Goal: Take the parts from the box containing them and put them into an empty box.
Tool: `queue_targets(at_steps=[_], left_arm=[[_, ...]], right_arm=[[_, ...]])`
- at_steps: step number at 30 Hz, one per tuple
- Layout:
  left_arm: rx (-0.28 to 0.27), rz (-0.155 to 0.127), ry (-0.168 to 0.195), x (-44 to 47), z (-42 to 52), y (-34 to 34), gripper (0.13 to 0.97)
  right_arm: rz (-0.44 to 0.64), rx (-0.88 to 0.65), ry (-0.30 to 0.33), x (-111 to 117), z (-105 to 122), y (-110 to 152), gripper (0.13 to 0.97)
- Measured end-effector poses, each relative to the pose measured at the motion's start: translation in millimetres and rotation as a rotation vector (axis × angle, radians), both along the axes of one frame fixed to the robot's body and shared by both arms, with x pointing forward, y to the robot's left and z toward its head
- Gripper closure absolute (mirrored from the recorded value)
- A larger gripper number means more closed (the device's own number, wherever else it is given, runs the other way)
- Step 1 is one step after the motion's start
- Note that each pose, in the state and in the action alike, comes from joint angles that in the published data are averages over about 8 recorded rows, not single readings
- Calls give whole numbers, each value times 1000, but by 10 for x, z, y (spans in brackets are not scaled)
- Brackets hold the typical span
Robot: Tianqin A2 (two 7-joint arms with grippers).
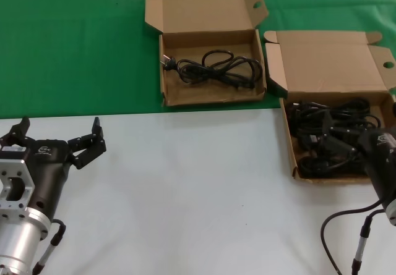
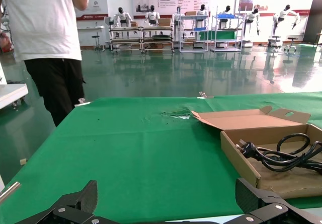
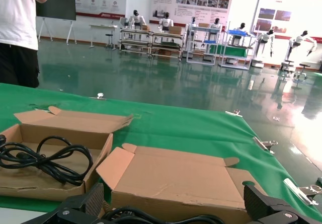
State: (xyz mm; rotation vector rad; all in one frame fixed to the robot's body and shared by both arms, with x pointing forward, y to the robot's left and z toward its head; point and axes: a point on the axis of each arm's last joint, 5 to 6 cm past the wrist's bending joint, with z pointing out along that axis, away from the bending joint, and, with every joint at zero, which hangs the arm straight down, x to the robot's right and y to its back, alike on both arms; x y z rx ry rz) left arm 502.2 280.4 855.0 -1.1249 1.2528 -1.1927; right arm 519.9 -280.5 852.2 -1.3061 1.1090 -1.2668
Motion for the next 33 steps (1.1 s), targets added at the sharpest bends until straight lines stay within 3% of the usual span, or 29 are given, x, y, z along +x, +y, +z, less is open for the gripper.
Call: queue_targets(at_steps=[33], left_arm=[[0,0,0,0,0,0,132]], right_arm=[[0,0,0,0,0,0,130]])
